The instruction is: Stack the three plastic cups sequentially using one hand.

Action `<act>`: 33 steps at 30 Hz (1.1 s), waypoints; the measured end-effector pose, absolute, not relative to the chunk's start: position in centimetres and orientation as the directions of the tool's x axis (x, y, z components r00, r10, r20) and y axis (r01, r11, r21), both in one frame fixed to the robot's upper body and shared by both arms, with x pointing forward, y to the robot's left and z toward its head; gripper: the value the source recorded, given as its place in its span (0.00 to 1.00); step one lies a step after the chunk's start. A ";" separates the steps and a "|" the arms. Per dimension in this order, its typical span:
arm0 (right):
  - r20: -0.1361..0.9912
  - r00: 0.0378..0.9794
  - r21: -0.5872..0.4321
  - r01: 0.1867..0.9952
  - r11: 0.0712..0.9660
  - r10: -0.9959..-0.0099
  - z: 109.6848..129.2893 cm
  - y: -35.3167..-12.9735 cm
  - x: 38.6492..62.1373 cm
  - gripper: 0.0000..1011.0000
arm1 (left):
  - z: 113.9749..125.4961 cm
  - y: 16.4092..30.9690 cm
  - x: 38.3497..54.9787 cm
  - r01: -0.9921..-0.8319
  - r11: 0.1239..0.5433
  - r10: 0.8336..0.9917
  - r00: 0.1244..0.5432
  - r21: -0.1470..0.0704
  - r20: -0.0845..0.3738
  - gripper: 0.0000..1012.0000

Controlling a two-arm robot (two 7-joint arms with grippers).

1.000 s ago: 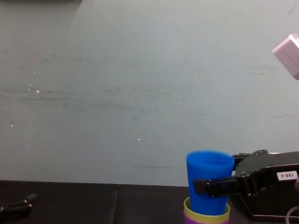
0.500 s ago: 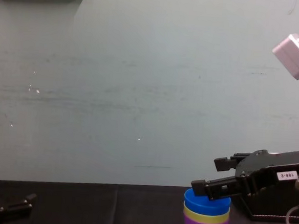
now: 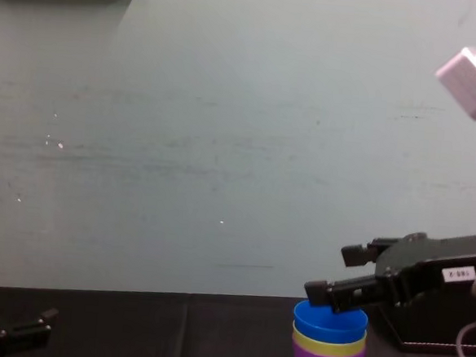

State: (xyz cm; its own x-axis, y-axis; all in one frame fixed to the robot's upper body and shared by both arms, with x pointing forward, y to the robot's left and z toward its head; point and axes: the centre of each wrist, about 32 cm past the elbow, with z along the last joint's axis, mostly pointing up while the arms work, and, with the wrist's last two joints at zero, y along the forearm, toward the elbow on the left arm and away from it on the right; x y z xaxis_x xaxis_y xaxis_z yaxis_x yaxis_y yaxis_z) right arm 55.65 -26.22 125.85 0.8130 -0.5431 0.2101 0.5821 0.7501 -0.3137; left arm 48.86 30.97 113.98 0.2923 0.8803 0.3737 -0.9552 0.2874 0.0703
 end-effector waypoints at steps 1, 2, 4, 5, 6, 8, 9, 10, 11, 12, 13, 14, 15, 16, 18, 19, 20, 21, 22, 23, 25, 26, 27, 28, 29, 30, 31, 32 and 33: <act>0.212 0.811 -0.310 0.585 0.750 -0.545 126.0 -26.3 55.6 0.99 | 114.0 31.0 48.9 -0.955 0.287 0.880 0.292 0.070 0.374 1.00; 0.213 0.809 -0.306 0.588 0.749 -0.548 126.1 -26.3 55.5 0.99 | 114.0 31.0 48.9 -0.955 0.287 0.880 0.292 0.070 0.374 1.00; 0.215 0.801 -0.296 0.599 0.744 -0.559 126.4 -26.6 55.2 0.99 | 114.0 31.0 48.9 -0.955 0.287 0.880 0.292 0.070 0.374 1.00; 0.216 0.797 -0.292 0.604 0.741 -0.564 126.6 -26.7 55.1 0.99 | 114.0 31.0 48.9 -0.955 0.287 0.880 0.292 0.070 0.374 1.00; 0.217 0.788 -0.284 0.616 0.735 -0.576 126.9 -27.0 54.9 0.99 | 114.0 31.0 48.9 -0.955 0.287 0.880 0.292 0.070 0.374 1.00; 0.217 0.778 -0.277 0.628 0.727 -0.590 127.1 -27.3 54.6 0.99 | 114.0 31.0 48.9 -0.955 0.287 0.880 0.292 0.070 0.374 1.00; 0.216 0.768 -0.270 0.640 0.719 -0.603 127.4 -27.6 54.4 0.99 | 114.0 31.0 48.9 -0.955 0.287 0.880 0.292 0.070 0.374 1.00; 0.214 0.762 -0.268 0.647 0.714 -0.611 127.5 -27.8 54.3 0.99 | 114.0 31.0 48.9 -0.955 0.287 0.880 0.292 0.070 0.374 1.00; 0.209 0.747 -0.265 0.664 0.699 -0.631 127.6 -28.2 54.1 0.99 | 114.0 31.0 48.9 -0.955 0.287 0.880 0.292 0.070 0.374 1.00; 0.206 0.740 -0.263 0.672 0.692 -0.640 127.7 -28.4 54.0 0.99 | 114.0 31.0 48.9 -0.955 0.287 0.880 0.292 0.070 0.374 1.00; 0.201 0.725 -0.260 0.688 0.678 -0.659 127.8 -29.0 53.8 0.99 | 114.0 31.0 48.9 -0.955 0.287 0.880 0.292 0.070 0.374 1.00; 0.199 0.719 -0.260 0.694 0.672 -0.666 127.7 -29.2 53.7 0.99 | 114.0 31.0 48.9 -0.955 0.287 0.880 0.292 0.070 0.374 1.00; 0.197 0.712 -0.259 0.701 0.665 -0.674 127.8 -29.4 53.6 0.99 | 114.0 31.0 48.9 -0.955 0.287 0.880 0.292 0.070 0.374 1.00; 0.195 0.706 -0.258 0.707 0.659 -0.681 127.7 -29.7 53.5 0.99 | 114.0 31.0 48.9 -0.955 0.287 0.880 0.292 0.070 0.374 1.00; 0.187 0.688 -0.257 0.723 0.641 -0.701 127.6 -30.4 53.3 0.99 | 114.0 31.0 48.9 -0.955 0.287 0.880 0.292 0.070 0.374 1.00; 0.185 0.682 -0.257 0.729 0.635 -0.708 127.5 -30.6 53.3 0.99 | 114.0 31.0 48.9 -0.955 0.287 0.880 0.292 0.070 0.374 1.00; 0.179 0.670 -0.256 0.739 0.624 -0.720 127.4 -31.1 53.1 0.99 | 114.0 31.0 48.9 -0.955 0.287 0.880 0.292 0.070 0.374 1.00; 0.176 0.665 -0.256 0.742 0.619 -0.725 127.3 -31.3 53.0 0.99 | 114.0 31.0 48.9 -0.955 0.287 0.880 0.292 0.070 0.374 1.00; 0.174 0.659 -0.257 0.748 0.613 -0.731 127.2 -31.5 53.0 0.99 | 114.0 31.0 48.9 -0.955 0.287 0.880 0.292 0.070 0.374 1.00; 0.173 0.655 -0.257 0.751 0.608 -0.736 127.1 -31.7 52.9 0.99 | 114.0 31.0 48.9 -0.955 0.287 0.880 0.292 0.070 0.374 1.00; 0.169 0.638 -0.261 0.764 0.590 -0.751 126.8 -32.3 52.8 0.99 | 114.0 31.0 48.9 -0.955 0.287 0.880 0.292 0.070 0.374 1.00; 0.166 0.626 -0.265 0.772 0.578 -0.762 126.5 -32.7 52.6 0.99 | 114.0 31.0 48.9 -0.955 0.287 0.880 0.292 0.070 0.374 1.00; 0.166 0.626 -0.265 0.772 0.578 -0.762 126.5 -32.7 52.6 0.99 | 114.0 31.0 48.9 -0.955 0.287 0.880 0.292 0.070 0.374 1.00; 0.162 0.614 -0.268 0.781 0.565 -0.772 126.3 -33.1 52.6 0.99 | 114.0 31.0 48.9 -0.955 0.287 0.880 0.292 0.070 0.374 1.00; 0.159 0.608 -0.270 0.784 0.559 -0.778 126.2 -33.3 52.5 0.99 | 114.0 31.0 48.9 -0.955 0.287 0.880 0.292 0.070 0.374 1.00; 0.154 0.597 -0.273 0.792 0.547 -0.787 125.9 -33.7 52.4 0.99 | 114.0 31.0 48.9 -0.955 0.287 0.880 0.292 0.070 0.374 1.00; 0.151 0.592 -0.275 0.794 0.542 -0.791 125.8 -33.9 52.4 0.99 | 114.0 31.0 48.9 -0.955 0.287 0.880 0.292 0.070 0.374 1.00; 0.149 0.587 -0.278 0.797 0.537 -0.795 125.6 -34.1 52.4 0.99 | 114.0 31.0 48.9 -0.955 0.287 0.880 0.292 0.070 0.374 1.00; 0.145 0.578 -0.283 0.802 0.526 -0.803 125.3 -34.4 52.3 0.99 | 114.0 31.0 48.9 -0.955 0.287 0.880 0.292 0.070 0.374 1.00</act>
